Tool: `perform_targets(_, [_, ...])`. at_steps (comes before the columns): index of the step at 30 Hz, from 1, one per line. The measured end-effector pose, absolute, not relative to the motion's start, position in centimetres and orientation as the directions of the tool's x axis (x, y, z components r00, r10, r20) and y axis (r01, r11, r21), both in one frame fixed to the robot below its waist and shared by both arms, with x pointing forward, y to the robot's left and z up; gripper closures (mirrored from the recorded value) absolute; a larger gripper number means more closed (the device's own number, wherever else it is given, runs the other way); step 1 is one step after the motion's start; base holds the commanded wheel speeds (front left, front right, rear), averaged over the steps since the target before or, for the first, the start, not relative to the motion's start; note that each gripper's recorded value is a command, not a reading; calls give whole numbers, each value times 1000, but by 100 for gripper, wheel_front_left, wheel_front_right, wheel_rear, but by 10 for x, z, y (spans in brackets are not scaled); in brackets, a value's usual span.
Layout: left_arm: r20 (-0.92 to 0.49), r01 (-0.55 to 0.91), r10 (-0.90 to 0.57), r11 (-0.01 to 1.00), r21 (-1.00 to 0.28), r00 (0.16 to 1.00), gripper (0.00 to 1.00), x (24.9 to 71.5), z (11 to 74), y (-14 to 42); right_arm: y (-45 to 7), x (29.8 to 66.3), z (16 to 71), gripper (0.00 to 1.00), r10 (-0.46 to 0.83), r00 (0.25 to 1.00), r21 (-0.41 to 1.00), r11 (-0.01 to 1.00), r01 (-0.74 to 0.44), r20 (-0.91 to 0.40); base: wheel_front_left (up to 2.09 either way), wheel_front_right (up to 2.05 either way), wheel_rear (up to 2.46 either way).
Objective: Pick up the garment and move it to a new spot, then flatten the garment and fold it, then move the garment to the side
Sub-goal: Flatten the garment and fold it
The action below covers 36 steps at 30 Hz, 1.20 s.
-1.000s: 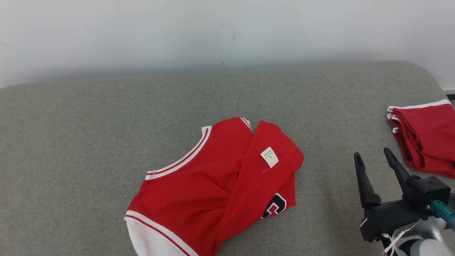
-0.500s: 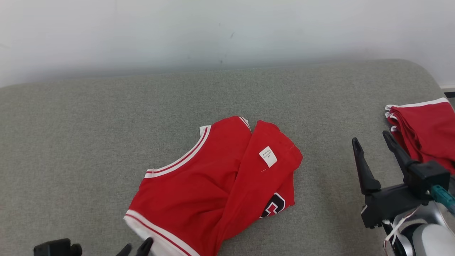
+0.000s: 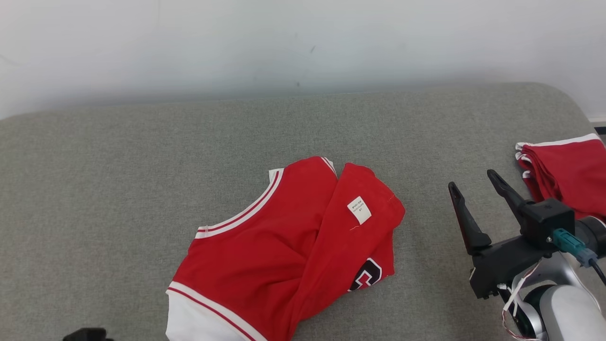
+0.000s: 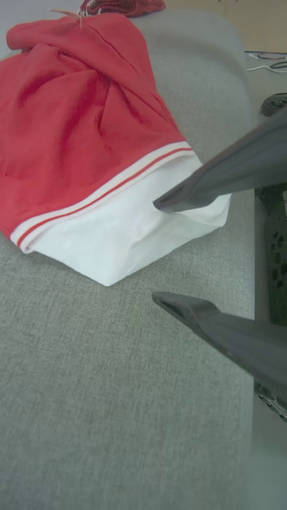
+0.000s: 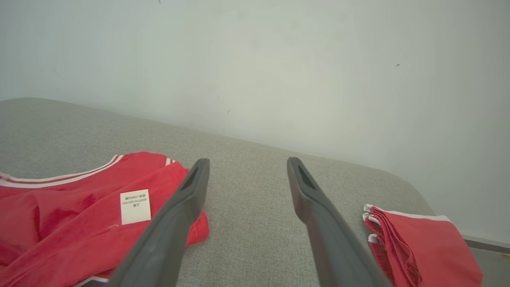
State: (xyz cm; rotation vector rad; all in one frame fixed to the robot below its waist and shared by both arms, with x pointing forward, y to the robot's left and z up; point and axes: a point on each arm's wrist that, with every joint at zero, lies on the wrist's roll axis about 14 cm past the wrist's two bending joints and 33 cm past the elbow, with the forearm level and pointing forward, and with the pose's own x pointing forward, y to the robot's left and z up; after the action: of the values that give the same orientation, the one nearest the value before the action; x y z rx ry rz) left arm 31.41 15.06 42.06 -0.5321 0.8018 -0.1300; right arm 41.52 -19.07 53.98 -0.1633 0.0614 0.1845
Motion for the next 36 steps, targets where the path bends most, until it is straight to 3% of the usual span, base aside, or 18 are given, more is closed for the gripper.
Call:
perform_targets(6, [-701, -78, -302, 887, -455, 645, 0, 312, 403, 147, -182, 419, 544, 0, 207, 976, -160, 963, -216, -72, 0, 0, 0])
perform_targets(7, [-709, -83, -293, 893, -443, 641, 19, 312, 400, 148, -181, 418, 544, 0, 210, 975, -161, 962, -220, -74, 0, 0, 0])
perform_targets(8, [-716, -92, -279, 898, -431, 640, 50, 311, 397, 151, -182, 418, 543, 0, 210, 974, -158, 962, -221, -81, 0, 0, 0])
perform_targets(10, [-717, -95, -268, 902, -422, 643, 91, 312, 396, 153, -183, 417, 536, 0, 207, 972, -156, 962, -223, -115, 0, 0, 0])
perform_targets(11, [-718, -97, -265, 902, -420, 644, 100, 313, 395, 153, -184, 416, 529, 0, 202, 969, -151, 963, -223, -144, 0, 0, 0])
perform_targets(23, [-693, -125, -223, 902, -413, 686, 100, 321, 395, 163, -175, 439, 489, 0, 218, 895, -94, 957, -274, -389, 0, 0, 0])
perform_targets(31, [-704, -156, -219, 891, -427, 675, 100, 316, 388, 165, -156, 454, 457, 0, 262, 793, 16, 953, -304, -550, 0, 0, 0])
perform_targets(36, [-709, -174, -209, 888, -427, 674, 100, 316, 385, 169, -146, 467, 448, 0, 299, 764, 118, 952, -284, -572, 0, 0, 0])
